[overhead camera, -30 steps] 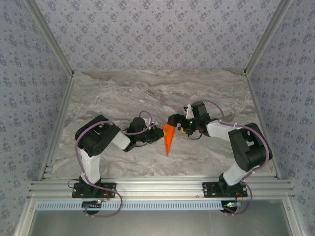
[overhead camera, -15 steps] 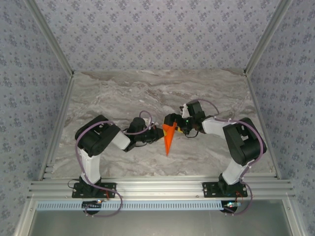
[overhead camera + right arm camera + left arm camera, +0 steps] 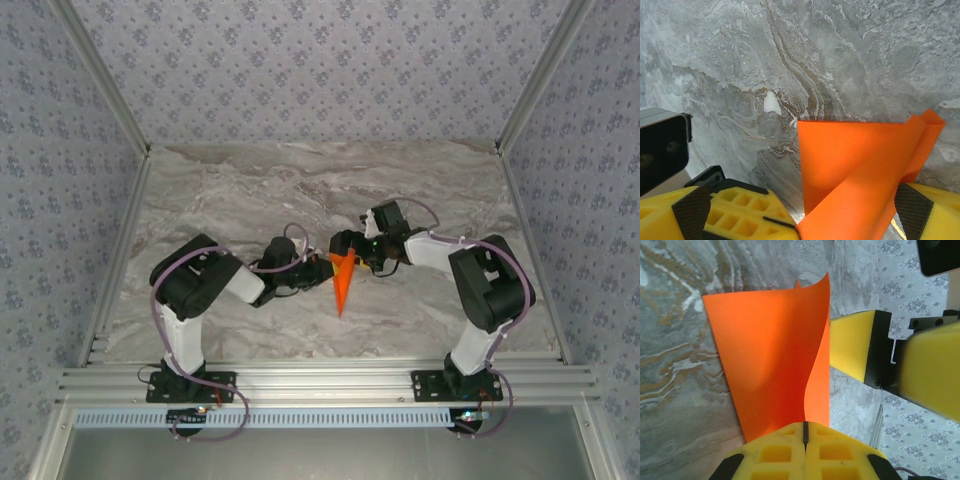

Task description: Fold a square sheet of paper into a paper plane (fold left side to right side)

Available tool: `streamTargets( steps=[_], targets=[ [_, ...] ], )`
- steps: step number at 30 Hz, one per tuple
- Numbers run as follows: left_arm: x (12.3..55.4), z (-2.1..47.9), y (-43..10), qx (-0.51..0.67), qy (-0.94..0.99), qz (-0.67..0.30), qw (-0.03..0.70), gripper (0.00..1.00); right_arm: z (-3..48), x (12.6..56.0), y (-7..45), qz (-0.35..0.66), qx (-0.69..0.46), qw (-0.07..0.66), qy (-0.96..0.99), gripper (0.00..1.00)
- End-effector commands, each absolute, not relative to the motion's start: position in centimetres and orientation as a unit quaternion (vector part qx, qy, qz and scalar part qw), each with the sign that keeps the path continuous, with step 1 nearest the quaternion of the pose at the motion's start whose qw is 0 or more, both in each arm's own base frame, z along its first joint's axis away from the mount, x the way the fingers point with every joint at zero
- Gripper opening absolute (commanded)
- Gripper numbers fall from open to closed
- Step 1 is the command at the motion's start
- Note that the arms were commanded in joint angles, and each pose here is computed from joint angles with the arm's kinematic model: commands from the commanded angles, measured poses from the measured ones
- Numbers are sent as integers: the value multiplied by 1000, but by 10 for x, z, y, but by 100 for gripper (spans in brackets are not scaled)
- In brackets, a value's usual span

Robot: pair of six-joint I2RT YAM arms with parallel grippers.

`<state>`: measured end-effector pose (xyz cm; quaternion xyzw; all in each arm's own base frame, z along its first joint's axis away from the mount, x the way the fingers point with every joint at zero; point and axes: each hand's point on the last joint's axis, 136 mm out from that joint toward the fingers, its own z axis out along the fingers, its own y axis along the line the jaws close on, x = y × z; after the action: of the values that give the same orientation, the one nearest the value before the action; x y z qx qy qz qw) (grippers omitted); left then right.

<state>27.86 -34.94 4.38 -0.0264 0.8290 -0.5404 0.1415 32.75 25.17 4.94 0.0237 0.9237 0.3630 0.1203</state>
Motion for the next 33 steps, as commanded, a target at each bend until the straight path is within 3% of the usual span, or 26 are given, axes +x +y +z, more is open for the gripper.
streamTargets(
  steps=[1,13,33],
  targets=[
    [285,63,-353,-7,819,-551,161,0,15,311,240,299,13,80,951,100],
    [289,61,-348,-5,825,-539,166,0,-7,300,229,228,-3,51,972,100],
    [289,41,-341,-13,841,-517,161,0,-9,297,231,223,-8,49,973,100]
  ],
)
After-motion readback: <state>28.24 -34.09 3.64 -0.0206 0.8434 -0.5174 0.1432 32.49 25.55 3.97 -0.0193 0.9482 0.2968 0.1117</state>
